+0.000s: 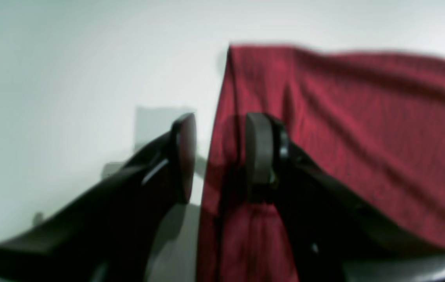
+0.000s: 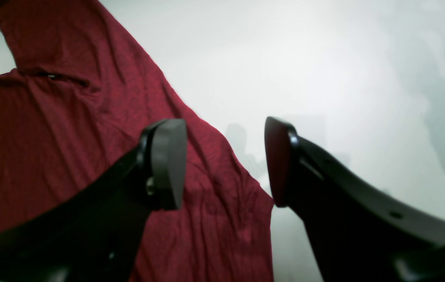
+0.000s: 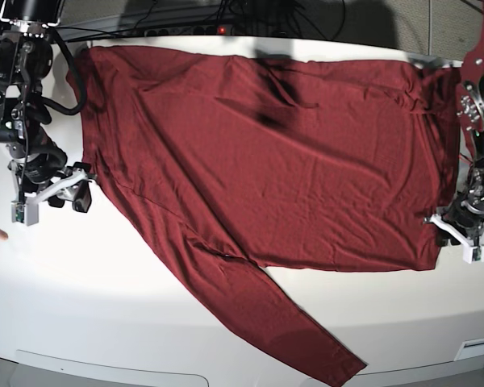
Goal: Fold the T-shirt properly
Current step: 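Move the left gripper along the shirt side to the hem corner, then move the right gripper to the hem corner and grasp both hem corners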
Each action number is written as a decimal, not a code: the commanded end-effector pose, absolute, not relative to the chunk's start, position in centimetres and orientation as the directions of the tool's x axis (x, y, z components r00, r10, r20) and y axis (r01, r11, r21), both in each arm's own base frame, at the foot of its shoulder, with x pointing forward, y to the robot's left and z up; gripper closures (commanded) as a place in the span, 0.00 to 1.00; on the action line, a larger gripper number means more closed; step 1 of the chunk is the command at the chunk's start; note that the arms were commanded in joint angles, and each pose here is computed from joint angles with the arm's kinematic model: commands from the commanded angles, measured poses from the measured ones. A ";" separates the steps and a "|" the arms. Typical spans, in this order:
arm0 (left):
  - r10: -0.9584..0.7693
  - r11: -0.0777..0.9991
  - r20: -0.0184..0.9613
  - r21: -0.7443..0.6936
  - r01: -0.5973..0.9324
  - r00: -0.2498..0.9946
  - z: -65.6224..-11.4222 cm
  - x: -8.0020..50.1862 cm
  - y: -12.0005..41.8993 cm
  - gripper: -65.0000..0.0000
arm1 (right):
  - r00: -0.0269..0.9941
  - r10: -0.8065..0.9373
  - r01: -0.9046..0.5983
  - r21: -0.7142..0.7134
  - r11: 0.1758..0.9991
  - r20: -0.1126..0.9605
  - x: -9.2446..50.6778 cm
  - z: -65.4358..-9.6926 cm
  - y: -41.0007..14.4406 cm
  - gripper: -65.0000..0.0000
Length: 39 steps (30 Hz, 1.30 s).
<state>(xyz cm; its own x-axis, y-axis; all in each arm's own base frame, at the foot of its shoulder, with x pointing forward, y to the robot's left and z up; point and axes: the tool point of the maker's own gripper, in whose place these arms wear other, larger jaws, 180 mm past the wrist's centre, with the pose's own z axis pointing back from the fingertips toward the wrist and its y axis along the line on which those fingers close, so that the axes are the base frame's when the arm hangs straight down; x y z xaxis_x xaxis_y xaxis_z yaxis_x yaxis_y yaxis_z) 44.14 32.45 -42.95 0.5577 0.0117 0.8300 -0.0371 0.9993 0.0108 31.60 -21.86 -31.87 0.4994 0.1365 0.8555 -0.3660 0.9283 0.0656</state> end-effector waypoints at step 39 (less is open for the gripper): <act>0.186 0.983 0.818 -0.157 -0.100 0.545 -43.7 43.0 32.0 1.00 | 0.532 0.227 -0.479 0.069 0.875 0.816 40.7 -33.5 -16.2 0.50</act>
<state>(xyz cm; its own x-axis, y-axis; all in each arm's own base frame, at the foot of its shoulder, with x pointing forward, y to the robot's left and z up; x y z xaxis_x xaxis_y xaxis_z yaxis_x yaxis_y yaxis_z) 42.57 31.02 -44.43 0.5438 0.2025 0.8144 -0.0955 0.9791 -0.1797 39.40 -15.70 -35.69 0.5859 0.2248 0.7786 -0.4755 0.8734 0.1057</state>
